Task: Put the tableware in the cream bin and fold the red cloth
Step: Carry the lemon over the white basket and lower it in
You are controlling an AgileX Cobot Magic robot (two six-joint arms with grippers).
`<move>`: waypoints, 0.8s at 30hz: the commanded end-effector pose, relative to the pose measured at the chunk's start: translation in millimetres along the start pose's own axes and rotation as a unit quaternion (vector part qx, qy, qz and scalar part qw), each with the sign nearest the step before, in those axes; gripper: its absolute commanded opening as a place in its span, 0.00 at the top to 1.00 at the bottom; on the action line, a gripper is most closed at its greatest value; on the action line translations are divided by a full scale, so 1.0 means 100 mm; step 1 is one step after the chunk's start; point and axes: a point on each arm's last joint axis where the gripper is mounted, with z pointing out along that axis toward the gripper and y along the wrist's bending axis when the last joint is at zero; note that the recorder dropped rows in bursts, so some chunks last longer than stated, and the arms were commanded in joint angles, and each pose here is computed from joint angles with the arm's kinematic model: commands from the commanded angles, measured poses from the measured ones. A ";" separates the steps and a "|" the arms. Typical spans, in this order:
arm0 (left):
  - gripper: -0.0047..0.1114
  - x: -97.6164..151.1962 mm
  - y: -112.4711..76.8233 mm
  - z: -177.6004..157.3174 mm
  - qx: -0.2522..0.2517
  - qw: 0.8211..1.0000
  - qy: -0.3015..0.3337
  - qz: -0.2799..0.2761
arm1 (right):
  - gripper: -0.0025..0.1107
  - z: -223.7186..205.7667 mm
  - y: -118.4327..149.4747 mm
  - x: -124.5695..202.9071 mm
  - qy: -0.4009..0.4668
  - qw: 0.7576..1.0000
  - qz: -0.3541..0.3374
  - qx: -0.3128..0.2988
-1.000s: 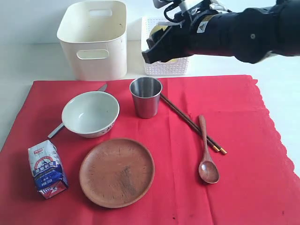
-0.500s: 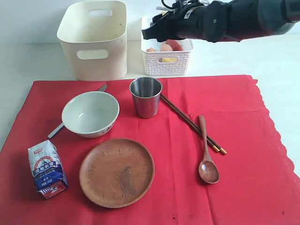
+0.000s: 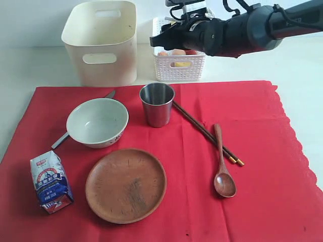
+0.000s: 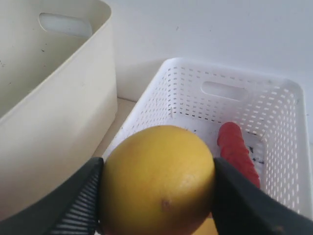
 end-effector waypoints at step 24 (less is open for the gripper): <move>0.94 0.00 0.00 -0.01 0.001 1.000 -0.003 -0.004 | 0.38 -0.01 -0.02 -0.03 0.009 1.000 0.005 -0.002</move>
